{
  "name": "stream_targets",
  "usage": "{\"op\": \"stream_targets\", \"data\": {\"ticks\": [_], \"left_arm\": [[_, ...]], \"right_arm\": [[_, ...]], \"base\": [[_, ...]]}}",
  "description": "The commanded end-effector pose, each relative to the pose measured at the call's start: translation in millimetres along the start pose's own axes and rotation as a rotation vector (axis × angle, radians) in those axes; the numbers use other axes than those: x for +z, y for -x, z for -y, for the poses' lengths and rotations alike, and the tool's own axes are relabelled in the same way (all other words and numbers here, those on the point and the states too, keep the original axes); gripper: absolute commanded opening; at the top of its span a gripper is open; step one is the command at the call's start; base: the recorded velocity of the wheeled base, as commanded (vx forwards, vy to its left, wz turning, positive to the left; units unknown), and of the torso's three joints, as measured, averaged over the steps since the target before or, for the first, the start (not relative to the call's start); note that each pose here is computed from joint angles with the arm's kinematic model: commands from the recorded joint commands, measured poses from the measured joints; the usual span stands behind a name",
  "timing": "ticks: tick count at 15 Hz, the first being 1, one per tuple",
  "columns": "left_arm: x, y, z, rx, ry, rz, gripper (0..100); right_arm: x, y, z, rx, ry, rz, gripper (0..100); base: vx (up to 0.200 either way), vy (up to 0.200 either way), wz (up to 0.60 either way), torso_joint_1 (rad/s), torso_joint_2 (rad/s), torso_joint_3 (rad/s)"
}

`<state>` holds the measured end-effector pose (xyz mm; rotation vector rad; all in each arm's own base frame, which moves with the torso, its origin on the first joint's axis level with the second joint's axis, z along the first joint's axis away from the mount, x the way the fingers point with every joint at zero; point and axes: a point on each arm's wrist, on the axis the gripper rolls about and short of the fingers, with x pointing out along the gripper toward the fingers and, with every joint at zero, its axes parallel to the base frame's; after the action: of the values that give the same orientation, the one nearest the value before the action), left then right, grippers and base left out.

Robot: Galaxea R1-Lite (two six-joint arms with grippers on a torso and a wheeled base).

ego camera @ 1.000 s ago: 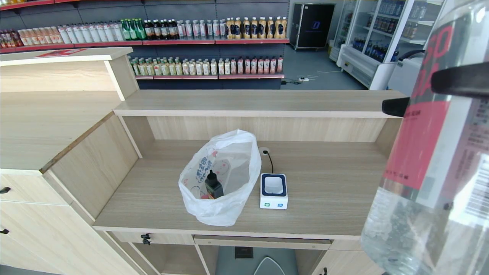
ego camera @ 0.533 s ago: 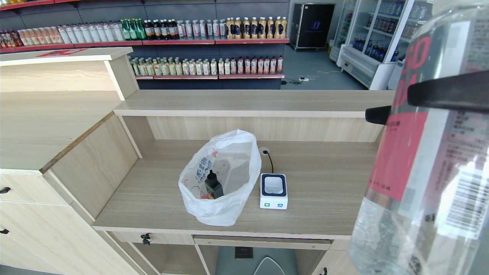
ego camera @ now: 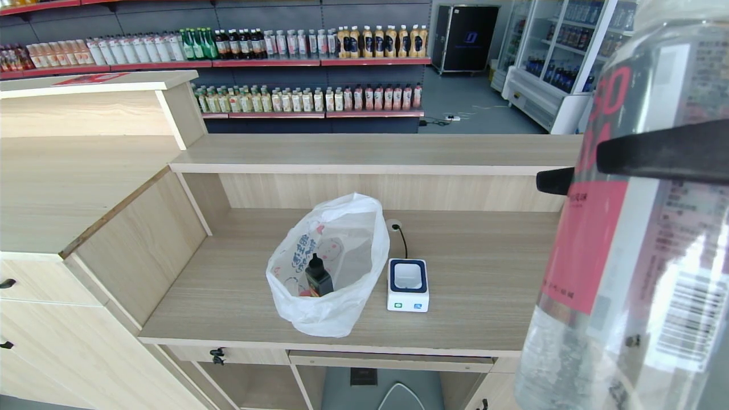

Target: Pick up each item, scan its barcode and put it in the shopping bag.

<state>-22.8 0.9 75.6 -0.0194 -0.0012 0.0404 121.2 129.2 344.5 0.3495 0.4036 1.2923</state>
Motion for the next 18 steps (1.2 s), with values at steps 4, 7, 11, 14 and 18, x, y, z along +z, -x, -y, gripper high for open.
{"op": "stream_targets", "data": {"ticks": [4,7,11,14,18], "left_arm": [[-0.1,0.0,0.0,0.001,0.001,-0.001,100],[-0.1,0.0,0.0,0.001,0.001,-0.001,100],[0.0,0.0,0.0,0.001,0.001,0.001,100],[0.0,0.0,0.0,0.001,0.001,0.001,100],[0.0,0.0,0.0,0.001,0.001,0.001,100]], "right_arm": [[1.5,12.4,18.6,-0.124,0.2,0.035,0],[-9.4,63.1,47.7,-0.434,0.31,0.14,0],[-8.4,108.5,141.9,-0.809,0.32,0.282,0],[-0.9,118.2,195.5,-0.887,0.435,0.305,0],[-30.8,128.7,234.0,-0.992,0.699,0.204,0]], "base": [[0.0,0.0,0.0,0.0,0.0,0.0],[0.0,0.0,0.0,0.0,0.0,0.0],[0.0,0.0,0.0,0.0,0.0,0.0],[0.0,0.0,0.0,0.0,0.0,0.0],[0.0,0.0,0.0,0.0,0.0,0.0]]}}
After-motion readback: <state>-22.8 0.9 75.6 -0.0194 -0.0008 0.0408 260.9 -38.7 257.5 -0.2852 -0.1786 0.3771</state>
